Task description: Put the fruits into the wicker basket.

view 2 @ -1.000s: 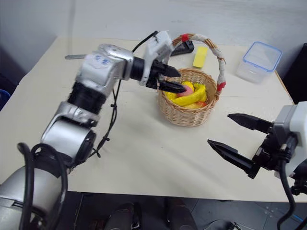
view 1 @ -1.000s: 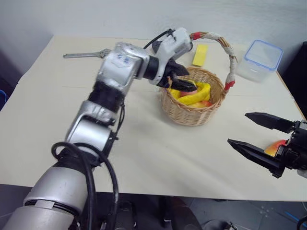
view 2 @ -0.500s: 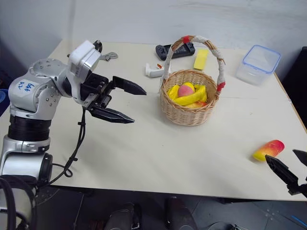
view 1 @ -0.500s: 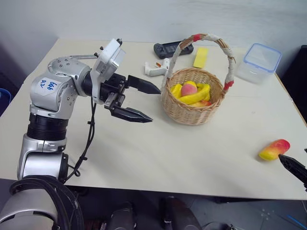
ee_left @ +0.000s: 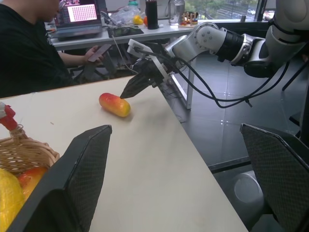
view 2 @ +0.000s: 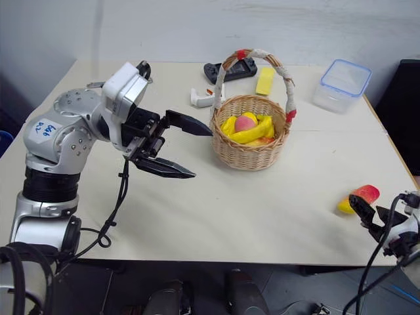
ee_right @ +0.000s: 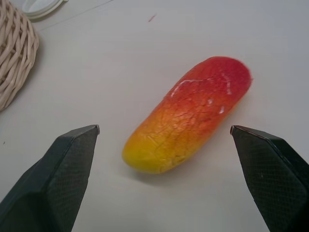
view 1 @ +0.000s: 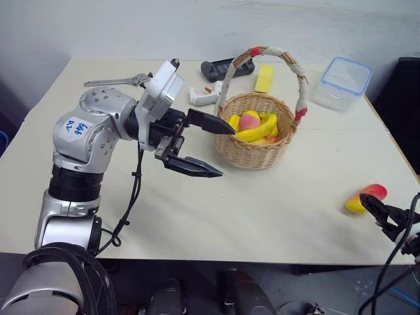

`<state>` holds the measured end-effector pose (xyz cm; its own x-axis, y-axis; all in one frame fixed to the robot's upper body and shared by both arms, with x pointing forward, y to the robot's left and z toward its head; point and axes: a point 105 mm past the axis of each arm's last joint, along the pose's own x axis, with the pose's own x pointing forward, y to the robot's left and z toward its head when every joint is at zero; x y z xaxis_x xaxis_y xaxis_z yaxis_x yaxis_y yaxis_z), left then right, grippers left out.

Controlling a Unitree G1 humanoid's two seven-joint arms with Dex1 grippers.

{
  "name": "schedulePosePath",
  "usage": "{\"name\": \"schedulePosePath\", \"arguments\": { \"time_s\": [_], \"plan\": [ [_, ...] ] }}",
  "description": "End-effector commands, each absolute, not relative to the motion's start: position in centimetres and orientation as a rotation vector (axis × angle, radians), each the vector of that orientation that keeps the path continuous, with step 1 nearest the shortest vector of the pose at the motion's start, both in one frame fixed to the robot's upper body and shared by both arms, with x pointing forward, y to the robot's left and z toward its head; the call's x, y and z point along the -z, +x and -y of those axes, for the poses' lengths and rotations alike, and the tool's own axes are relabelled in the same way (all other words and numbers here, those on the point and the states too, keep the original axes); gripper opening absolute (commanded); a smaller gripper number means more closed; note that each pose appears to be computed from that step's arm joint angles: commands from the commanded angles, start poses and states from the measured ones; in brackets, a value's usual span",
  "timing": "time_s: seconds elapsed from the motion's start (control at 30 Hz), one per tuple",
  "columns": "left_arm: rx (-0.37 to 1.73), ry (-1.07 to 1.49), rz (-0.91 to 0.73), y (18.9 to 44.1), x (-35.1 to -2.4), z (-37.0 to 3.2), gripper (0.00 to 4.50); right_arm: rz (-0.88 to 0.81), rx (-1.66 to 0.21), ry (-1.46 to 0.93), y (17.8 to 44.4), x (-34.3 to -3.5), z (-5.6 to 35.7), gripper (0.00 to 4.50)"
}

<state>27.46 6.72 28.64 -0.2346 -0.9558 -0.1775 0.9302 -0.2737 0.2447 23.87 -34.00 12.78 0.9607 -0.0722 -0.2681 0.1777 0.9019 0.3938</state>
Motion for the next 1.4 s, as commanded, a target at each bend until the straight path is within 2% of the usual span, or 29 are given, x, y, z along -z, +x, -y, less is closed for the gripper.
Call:
{"name": "schedulePosePath", "arguments": {
  "time_s": [0.03, 0.27, 0.37, 0.53, 0.6, 0.63, 0.77, 0.87, 0.97, 1.17, 1.4],
  "plan": [
    [1.814, 0.355, 0.149, 26.9, -29.4, -6.9, 4.47, -0.247, 0.132, 0.479, 25.1, -12.7, 34.3, 4.5],
    [1.791, 0.365, 0.165, 27.1, -30.0, -7.2, 4.47, -0.301, 0.184, 0.463, 27.5, -11.6, 35.3, 4.5],
    [1.779, 0.375, 0.17, 27.2, -30.2, -7.3, 4.5, -0.302, 0.173, 0.443, 28.2, -11.4, 35.3, 3.99],
    [1.76, 0.383, 0.176, 27.5, -30.3, -7.5, 4.5, -0.3, 0.128, 0.388, 28.6, -11.5, 34.9, 2.32],
    [1.747, 0.383, 0.18, 27.6, -30.5, -7.5, 4.5, -0.291, 0.089, 0.341, 28.4, -11.9, 34.5, 1.88],
    [1.74, 0.381, 0.18, 27.7, -30.5, -7.6, 4.5, -0.282, 0.067, 0.327, 28.4, -12.1, 34.3, 1.86],
    [1.657, 0.353, 0.161, 28.6, -30.5, -9.0, 4.5, -0.212, -0.371, 0.244, 27.0, -16.3, 27.2, 1.86],
    [1.612, 0.339, 0.145, 29.0, -30.4, -10.1, 4.5, -0.213, -0.564, 0.19, 26.3, -17.8, 23.2, 1.86],
    [1.564, 0.354, 0.126, 29.3, -30.2, -11.2, 4.5, -0.158, -0.742, 0.119, 27.3, -20.7, 18.1, 1.86],
    [1.538, 0.373, 0.147, 29.5, -30.8, -11.2, 4.5, -0.061, -0.727, 0.074, 32.7, -25.1, 13.3, 1.86],
    [1.535, 0.37, 0.153, 29.2, -30.8, -11.0, 4.5, -0.02, -0.626, -0.03, 38.3, -26.1, 9.8, 1.86]
  ]
}}
